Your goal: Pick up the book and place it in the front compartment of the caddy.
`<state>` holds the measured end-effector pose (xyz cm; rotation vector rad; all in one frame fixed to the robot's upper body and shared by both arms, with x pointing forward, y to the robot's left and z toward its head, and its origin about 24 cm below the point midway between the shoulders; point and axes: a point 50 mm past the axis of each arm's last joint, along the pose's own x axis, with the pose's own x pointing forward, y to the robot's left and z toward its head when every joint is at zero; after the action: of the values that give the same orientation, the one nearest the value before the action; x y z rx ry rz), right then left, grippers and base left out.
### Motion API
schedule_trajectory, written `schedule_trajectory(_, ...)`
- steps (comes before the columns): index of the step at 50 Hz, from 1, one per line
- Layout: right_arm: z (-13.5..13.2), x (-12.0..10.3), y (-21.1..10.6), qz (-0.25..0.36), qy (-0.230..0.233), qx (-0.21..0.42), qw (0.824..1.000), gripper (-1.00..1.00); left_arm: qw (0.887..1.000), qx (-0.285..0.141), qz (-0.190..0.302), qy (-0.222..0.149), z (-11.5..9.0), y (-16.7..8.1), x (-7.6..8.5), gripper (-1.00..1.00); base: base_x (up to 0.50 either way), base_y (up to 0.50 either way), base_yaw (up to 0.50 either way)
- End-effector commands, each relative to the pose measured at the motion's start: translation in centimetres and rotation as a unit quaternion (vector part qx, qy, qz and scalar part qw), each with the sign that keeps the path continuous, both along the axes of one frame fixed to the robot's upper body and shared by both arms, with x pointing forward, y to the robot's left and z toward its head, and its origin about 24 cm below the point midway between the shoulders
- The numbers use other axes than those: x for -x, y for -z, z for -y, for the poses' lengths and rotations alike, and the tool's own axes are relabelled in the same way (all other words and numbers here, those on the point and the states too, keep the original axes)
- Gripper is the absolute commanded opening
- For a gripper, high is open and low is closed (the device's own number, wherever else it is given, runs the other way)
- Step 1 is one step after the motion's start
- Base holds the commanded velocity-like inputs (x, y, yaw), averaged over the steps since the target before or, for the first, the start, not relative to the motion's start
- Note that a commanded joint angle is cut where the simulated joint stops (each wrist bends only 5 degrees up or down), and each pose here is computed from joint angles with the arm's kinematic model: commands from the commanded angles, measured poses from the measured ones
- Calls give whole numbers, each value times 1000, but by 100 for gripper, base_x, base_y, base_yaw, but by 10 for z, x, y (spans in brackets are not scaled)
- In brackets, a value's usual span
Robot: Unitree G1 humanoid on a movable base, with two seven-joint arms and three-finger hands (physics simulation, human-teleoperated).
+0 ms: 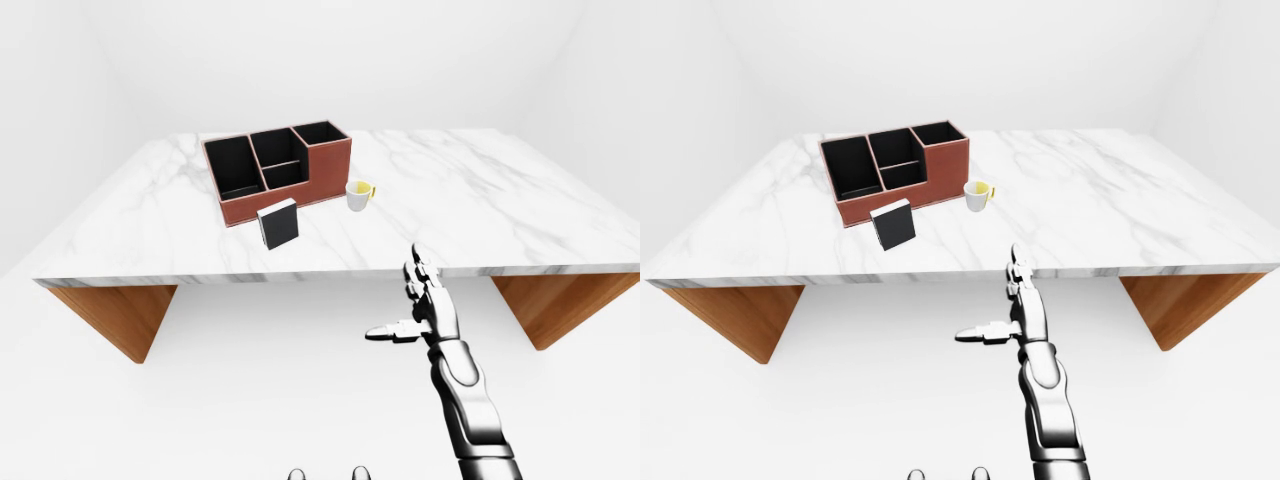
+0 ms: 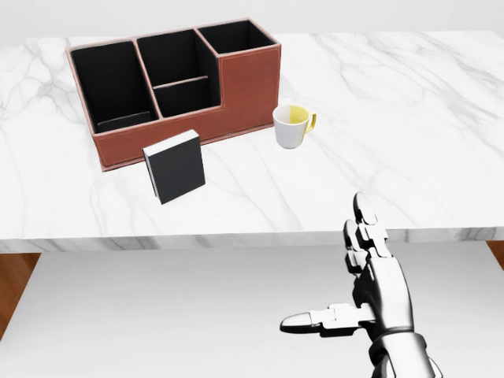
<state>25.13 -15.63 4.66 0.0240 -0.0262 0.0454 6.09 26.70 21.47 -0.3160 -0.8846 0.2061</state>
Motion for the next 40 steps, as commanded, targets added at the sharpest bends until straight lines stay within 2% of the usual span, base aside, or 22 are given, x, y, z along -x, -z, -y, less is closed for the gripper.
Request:
schedule_trajectory(1,-3,4,-7,12,-20,-8,1000,100,1000,-4,8,1,0,-6,6,100,0,0,0)
schedule_trajectory(7,-2,16,-36,51,-17,-13,998,100,1000,-3,16,-10,-2,-7,9,100,0,0,0)
schedule_trajectory(8,-2,22,-49,79,-18,-12,997,100,1000,-4,16,-9,-1,-6,9,100,0,0,0)
schedule_trajectory(11,-1,29,-64,111,-17,-12,994,100,1000,-4,16,-9,-2,-7,9,100,0,0,0)
schedule_trajectory(13,-1,41,-86,160,-15,-12,987,100,1000,-2,17,-8,-2,-7,10,100,0,0,0)
schedule_trajectory(14,-9,85,-141,286,-23,-13,958,100,1000,-9,11,-11,-1,-6,12,100,0,0,0)
schedule_trajectory(15,-9,93,-151,311,-22,-13,950,100,1000,-9,10,-11,-1,-6,12,100,0,0,0)
schedule_trajectory(40,-14,97,-155,320,-27,14,947,100,1000,-2,4,4,-1,-7,7,100,0,2,0)
